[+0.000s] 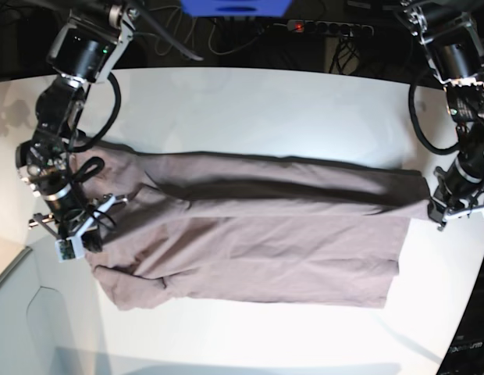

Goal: Layout the t-shirt on the table in an organized manner, then fold the t-shirt properly
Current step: 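Fold the held edge over the shirt body with both grippers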

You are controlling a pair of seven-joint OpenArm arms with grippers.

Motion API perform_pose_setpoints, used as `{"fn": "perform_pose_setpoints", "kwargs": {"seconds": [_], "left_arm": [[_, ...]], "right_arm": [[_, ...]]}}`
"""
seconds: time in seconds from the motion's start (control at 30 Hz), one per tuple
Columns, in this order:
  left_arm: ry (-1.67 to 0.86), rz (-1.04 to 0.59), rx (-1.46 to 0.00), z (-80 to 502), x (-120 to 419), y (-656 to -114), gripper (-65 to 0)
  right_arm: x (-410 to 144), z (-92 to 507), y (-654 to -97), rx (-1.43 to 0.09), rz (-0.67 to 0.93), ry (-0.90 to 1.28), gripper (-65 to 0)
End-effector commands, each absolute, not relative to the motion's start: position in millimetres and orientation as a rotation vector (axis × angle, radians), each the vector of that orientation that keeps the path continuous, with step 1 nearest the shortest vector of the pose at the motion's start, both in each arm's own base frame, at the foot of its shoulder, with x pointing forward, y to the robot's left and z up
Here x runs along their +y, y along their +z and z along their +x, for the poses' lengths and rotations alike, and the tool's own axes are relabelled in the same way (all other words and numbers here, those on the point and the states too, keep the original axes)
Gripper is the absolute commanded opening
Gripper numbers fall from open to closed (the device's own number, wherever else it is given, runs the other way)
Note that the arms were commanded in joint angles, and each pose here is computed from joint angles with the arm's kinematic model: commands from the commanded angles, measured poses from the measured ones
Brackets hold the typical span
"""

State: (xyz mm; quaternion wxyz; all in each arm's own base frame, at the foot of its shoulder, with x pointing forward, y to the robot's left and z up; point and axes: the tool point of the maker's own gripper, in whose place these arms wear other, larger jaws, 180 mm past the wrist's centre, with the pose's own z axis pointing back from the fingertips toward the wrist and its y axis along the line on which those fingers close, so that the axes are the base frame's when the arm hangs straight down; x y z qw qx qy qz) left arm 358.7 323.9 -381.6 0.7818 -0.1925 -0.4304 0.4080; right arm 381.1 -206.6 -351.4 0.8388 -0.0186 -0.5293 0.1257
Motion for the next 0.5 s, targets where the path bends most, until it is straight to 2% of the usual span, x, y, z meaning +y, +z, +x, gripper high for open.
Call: {"fn": "perform_pose_setpoints", "kwargs": {"seconds": [0.0, 0.47], "left_arm": [[0.874, -0.419, -0.990, 369.2, 333.1, -362.5, -64.4], [0.956, -0.433, -0.899, 371.6, 336.7, -394.1, -64.1]], "right_arm": [[-207.0, 389.3, -338.7, -1.168, -0.036, 0.261, -65.0], [-166.5, 394.2, -349.8, -1.139, 0.033, 0.365, -65.0]]}}
